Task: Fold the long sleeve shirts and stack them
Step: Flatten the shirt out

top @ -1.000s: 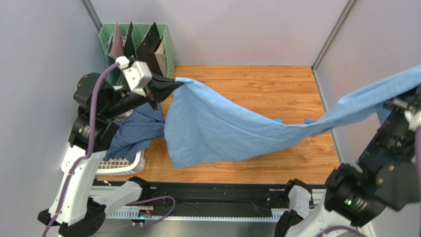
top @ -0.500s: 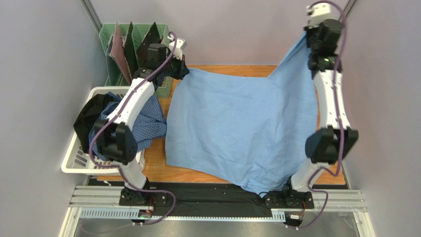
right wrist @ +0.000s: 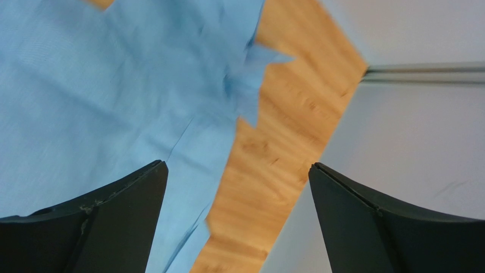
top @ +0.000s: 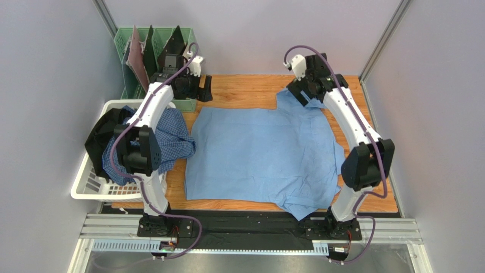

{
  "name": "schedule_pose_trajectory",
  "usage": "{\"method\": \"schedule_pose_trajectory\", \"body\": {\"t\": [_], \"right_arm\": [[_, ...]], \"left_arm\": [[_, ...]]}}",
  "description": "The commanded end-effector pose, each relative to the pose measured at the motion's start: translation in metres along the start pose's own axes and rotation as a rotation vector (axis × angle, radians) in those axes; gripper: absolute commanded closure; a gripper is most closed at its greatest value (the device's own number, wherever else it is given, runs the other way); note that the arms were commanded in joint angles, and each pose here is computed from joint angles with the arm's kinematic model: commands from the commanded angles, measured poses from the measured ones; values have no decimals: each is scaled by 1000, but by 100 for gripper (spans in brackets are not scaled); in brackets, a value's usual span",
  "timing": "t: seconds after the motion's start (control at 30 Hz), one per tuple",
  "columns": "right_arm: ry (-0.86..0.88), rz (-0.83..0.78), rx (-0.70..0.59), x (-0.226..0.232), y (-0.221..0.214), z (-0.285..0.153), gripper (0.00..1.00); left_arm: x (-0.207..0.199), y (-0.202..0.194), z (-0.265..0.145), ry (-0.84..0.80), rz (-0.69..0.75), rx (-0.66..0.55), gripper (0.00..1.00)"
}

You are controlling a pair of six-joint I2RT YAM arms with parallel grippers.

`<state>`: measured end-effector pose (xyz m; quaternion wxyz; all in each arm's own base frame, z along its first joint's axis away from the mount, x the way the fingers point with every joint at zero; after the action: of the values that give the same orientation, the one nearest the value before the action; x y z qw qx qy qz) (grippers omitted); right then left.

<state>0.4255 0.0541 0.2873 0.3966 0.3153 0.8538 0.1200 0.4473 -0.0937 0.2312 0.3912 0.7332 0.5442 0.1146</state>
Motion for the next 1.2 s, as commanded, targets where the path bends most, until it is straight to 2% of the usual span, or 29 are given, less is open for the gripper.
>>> {"method": "schedule_pose_trajectory", "body": {"t": [0.0,0.03,0.07,0.1,0.13,0.2,0.23,0.3,0.33,0.37,0.47,0.57,0.67,0.77,0.8,0.83,0.87,0.9,0.97,1.0,1.03,1.07,1.1,1.13,1.17], "right_arm": [[269,90,140,37,-67,-42,2],[359,127,197,53,-94,-42,6],[452,158,156,67,-98,-46,9],[485,159,167,75,-107,-47,12],[496,170,183,85,-115,-47,20],[583,181,246,112,-135,-39,28],[596,189,268,120,-141,-28,32],[612,178,339,136,-159,-13,34],[592,174,349,137,-163,-3,35],[599,161,407,143,-173,11,36],[594,193,469,139,-187,40,38],[538,200,478,119,-185,62,39],[497,187,489,101,-175,88,40],[500,206,476,88,-159,109,40],[532,227,464,90,-155,114,40],[554,267,477,82,-159,111,39],[577,290,424,73,-146,109,39],[602,298,411,71,-142,104,40],[648,307,372,67,-138,82,40],[656,313,347,65,-138,71,39],[639,336,291,54,-135,53,38],[658,356,298,60,-142,44,37],[663,374,286,59,-144,36,37],[703,416,263,62,-148,28,37],[711,430,244,61,-148,18,37]], "left_arm": [[-42,-21,-52,-165,158,62,2],[-47,-30,-54,-173,180,91,5],[-50,-42,-55,-171,192,136,7],[-52,-57,-56,-179,221,178,10],[-58,-66,-53,-184,239,209,16],[-59,-91,-45,-178,247,304,19],[-65,-100,-39,-186,260,345,27],[-65,-120,-26,-185,251,441,30],[-69,-127,-21,-189,256,478,35],[-67,-133,-18,-178,252,510,36],[-62,-144,1,-148,251,600,39],[-53,-147,19,-118,213,688,46],[-40,-138,45,-81,204,742,58],[-24,-117,69,-53,173,748,74],[-12,-100,82,-40,163,707,80],[-8,-95,82,-30,156,718,83],[-6,-86,85,-34,164,700,85],[-8,-66,84,-71,228,638,86],[-28,-49,75,-164,261,545,82],[-55,-42,52,-250,329,495,72],[-77,-33,48,-333,370,394,67],[-101,-39,20,-395,417,352,62],[-138,-48,13,-494,483,325,52],[-162,-43,10,-562,548,217,52],[-183,-50,4,-605,587,179,52]]}}
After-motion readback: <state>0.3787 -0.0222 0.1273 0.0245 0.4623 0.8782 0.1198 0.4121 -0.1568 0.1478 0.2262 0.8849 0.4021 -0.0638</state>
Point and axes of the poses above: each gripper's point midway between its finger pads, its own z axis out along the fingers, its own x axis along the line the jaws close on, y = z × x, the point moved 7 cm from there along -z, back along the fingers, and after that the axes turned 8 degrees about -z, right-handed, at the moved point
